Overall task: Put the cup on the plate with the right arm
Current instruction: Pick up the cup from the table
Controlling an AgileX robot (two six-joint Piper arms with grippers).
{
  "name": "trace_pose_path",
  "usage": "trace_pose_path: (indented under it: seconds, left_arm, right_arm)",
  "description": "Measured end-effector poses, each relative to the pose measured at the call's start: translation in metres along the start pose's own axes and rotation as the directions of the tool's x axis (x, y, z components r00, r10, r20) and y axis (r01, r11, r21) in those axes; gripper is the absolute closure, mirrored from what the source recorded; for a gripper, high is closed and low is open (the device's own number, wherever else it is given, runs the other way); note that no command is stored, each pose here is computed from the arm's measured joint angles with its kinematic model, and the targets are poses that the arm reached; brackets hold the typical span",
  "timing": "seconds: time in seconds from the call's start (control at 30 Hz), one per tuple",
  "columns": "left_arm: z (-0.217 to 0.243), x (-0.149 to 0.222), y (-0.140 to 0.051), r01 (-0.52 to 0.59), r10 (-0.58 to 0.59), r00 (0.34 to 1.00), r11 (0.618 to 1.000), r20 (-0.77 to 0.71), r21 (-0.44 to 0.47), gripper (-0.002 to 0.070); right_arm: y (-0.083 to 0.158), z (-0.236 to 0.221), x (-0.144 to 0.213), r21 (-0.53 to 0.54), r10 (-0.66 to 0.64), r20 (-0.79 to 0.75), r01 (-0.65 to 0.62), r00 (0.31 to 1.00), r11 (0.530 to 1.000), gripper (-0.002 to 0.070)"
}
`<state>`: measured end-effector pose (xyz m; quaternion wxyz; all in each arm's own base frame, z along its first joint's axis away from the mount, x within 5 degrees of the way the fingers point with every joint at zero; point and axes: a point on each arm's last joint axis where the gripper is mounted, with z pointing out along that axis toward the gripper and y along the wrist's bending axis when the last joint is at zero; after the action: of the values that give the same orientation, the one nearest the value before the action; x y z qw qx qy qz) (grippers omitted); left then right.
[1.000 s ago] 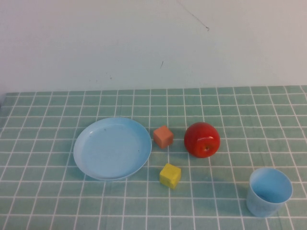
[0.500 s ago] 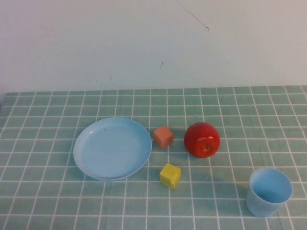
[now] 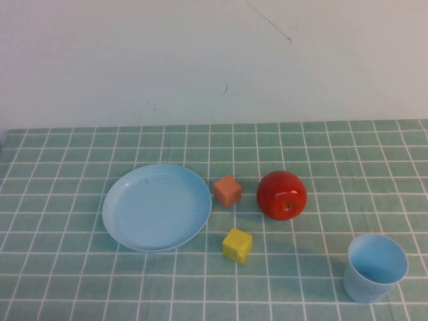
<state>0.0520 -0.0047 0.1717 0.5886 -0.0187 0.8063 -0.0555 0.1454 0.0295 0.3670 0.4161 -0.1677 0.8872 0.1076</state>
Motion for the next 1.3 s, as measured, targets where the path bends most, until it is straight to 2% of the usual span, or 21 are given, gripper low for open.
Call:
trace_pose_path:
  seconds: [0.3, 0.4, 0.57, 0.67, 1.0, 1.3]
  left_arm:
    - [0.000, 0.000, 0.000, -0.002, 0.002, 1.000, 1.000, 0.000, 0.000, 0.0678]
    - [0.000, 0.000, 0.000, -0.002, 0.002, 1.000, 1.000, 0.000, 0.000, 0.0677]
    - [0.000, 0.000, 0.000, -0.002, 0.002, 1.000, 1.000, 0.000, 0.000, 0.0677]
    - [0.000, 0.000, 0.000, -0.002, 0.002, 1.000, 1.000, 0.000, 0.000, 0.0677]
    - [0.000, 0.000, 0.000, 0.000, 0.000, 1.000, 1.000, 0.000, 0.001, 0.0677]
    - [0.000, 0.000, 0.000, 0.002, -0.002, 1.000, 1.000, 0.000, 0.001, 0.0678]
  right_arm:
    - [-0.026, 0.083, 0.005, -0.091, 0.065, -0.310, -0.097, 0.949, 0.991, 0.0660]
    - [-0.032, 0.105, 0.011, -0.106, 0.085, -0.388, -0.136, 0.918, 0.985, 0.0566]
    - [-0.039, 0.135, 0.021, -0.127, 0.112, -0.487, -0.197, 0.866, 0.972, 0.0301]
    - [-0.042, 0.146, 0.025, -0.128, 0.122, -0.519, -0.218, 0.846, 0.968, 0.0242]
    - [-0.045, 0.163, 0.029, -0.132, 0.143, -0.530, -0.248, 0.836, 0.960, 0.0218]
    - [-0.038, 0.181, 0.032, -0.172, 0.122, -0.541, -0.252, 0.832, 0.952, 0.0218]
